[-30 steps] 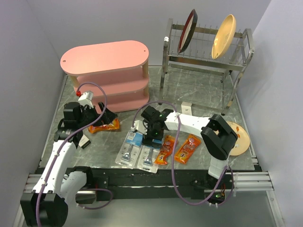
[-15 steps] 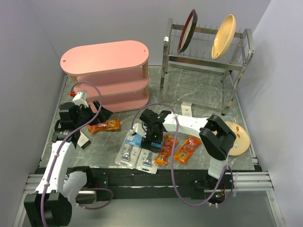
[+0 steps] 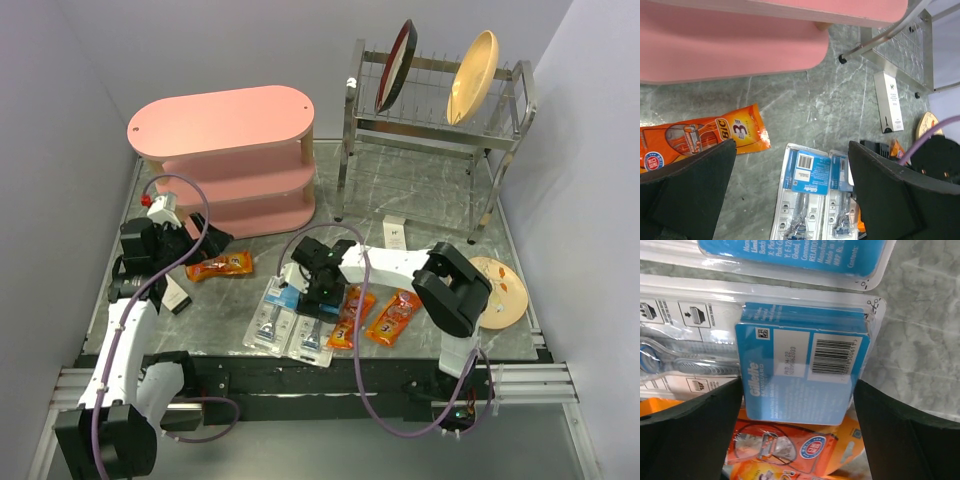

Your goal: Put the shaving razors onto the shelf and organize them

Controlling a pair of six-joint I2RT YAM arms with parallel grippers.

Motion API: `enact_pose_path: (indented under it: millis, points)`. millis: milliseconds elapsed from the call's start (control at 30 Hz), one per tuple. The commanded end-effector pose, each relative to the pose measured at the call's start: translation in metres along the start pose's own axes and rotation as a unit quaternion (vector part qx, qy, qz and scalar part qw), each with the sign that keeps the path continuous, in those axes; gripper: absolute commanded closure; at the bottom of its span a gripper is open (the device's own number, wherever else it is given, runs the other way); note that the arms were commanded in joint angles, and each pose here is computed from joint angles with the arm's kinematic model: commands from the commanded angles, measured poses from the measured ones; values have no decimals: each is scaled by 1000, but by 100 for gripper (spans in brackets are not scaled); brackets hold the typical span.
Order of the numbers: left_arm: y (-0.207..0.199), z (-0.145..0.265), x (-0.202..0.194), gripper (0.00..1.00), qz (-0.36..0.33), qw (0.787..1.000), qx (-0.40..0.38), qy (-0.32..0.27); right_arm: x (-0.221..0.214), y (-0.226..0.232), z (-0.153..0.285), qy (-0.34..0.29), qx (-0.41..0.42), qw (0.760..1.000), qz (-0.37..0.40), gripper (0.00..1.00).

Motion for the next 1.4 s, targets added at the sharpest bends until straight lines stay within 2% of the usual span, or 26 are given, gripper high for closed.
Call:
enact_pose_path:
  millis: [0,100,200,267,433,567,700,733,800,833,933,1033,1133,1233,1367]
  points:
    - [-3,5,13,1,-15,999,-6,-30,-10,-5,-9,1,-48,999,-4,18]
    - [-2,7,13,1,-16,999,-3,-31,2,-9,9,-37,-64,997,21,32]
    - [-2,6,11,1,-14,999,-6,-35,20,-13,42,-91,-84,990,63,39]
    - [0,3,10,1,-13,999,-8,-36,34,-15,64,-128,-95,984,84,43]
    - [2,0,13,1,-12,999,-2,-40,59,-25,90,-165,-122,968,144,47]
    - [-2,2,14,1,-11,999,-18,-47,83,-46,100,-189,-135,961,154,47]
    - [-4,7,8,1,-8,999,-19,-44,111,-77,96,-201,-163,952,161,46]
    - [-5,11,4,1,-8,999,-18,-41,116,-85,82,-189,-163,955,161,46]
    - [-9,16,1,0,-11,999,-24,-42,136,-104,90,-208,-171,952,148,46]
    - [-9,18,-4,1,-3,999,-24,-31,140,-110,75,-193,-166,956,147,46]
    - [-13,21,-18,0,18,999,-38,-8,158,-122,70,-202,-185,949,156,45]
    - [-15,21,-18,0,16,999,-44,-12,178,-130,70,-201,-189,948,158,44]
    - [-11,14,-28,1,62,997,-39,13,186,-133,61,-194,-184,951,155,43]
    - [-11,12,-33,1,99,994,-39,15,193,-131,63,-205,-188,947,160,39]
    - [-10,10,-34,0,104,994,-41,18,200,-124,61,-208,-197,946,153,27]
Point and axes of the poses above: each gripper's point midway between its finger pads, its own z axis back along the fingers, its own y axis along the line the jaws close on, x = y × z, the point moved 6 cm from there along z, back along the fingers, and after that the axes turned 12 degrees about -z, right-handed, at the moved point
